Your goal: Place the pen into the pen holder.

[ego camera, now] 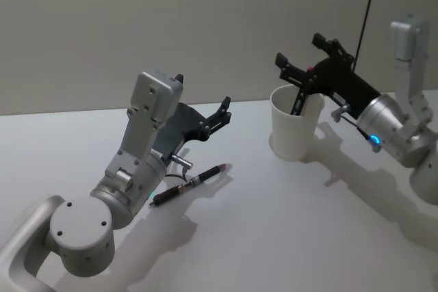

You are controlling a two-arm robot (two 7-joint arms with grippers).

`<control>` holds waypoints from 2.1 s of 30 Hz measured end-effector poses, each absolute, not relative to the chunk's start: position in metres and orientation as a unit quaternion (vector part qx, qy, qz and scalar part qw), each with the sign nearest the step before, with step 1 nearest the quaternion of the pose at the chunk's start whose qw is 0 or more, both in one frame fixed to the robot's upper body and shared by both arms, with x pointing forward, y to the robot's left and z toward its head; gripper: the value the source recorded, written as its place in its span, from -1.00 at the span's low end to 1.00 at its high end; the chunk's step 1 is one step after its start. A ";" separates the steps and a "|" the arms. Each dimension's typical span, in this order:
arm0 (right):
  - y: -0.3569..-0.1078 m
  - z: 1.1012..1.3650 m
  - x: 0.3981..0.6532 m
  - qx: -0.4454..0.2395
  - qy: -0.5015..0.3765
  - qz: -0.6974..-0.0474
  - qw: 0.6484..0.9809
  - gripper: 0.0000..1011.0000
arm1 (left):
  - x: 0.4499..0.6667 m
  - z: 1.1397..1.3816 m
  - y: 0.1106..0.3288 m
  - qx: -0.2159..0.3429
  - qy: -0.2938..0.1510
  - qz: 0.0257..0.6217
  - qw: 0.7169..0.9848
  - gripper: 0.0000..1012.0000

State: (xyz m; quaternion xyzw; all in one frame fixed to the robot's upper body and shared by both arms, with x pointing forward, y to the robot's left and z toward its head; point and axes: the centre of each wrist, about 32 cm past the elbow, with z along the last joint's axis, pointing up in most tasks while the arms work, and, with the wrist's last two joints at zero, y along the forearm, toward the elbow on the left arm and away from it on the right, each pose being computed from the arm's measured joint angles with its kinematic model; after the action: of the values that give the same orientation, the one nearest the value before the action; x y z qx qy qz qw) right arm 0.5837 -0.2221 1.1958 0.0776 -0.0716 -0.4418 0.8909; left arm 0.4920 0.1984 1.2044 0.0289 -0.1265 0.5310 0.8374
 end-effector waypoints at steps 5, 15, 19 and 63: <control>-0.229 1.198 0.573 0.082 -0.065 -0.451 0.886 0.98 | 0.492 1.204 0.198 0.029 -0.126 0.531 0.837 0.98; -0.233 1.198 0.564 0.082 -0.060 -0.459 0.883 0.98 | 0.492 1.204 0.198 0.029 -0.126 0.531 0.837 0.98; -0.233 1.197 0.559 0.079 -0.058 -0.465 0.880 0.98 | 0.492 1.204 0.198 0.029 -0.126 0.531 0.837 0.98; -0.238 1.189 0.445 0.013 -0.035 -0.576 0.817 0.98 | 0.492 1.204 0.198 0.029 -0.126 0.531 0.837 0.98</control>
State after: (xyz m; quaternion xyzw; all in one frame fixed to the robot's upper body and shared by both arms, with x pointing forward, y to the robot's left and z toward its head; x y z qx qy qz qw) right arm 0.4449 -0.2376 1.1886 0.0126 -0.0352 -0.5756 0.8169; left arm 0.4920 0.1984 1.2044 0.0289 -0.1264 0.5310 0.8374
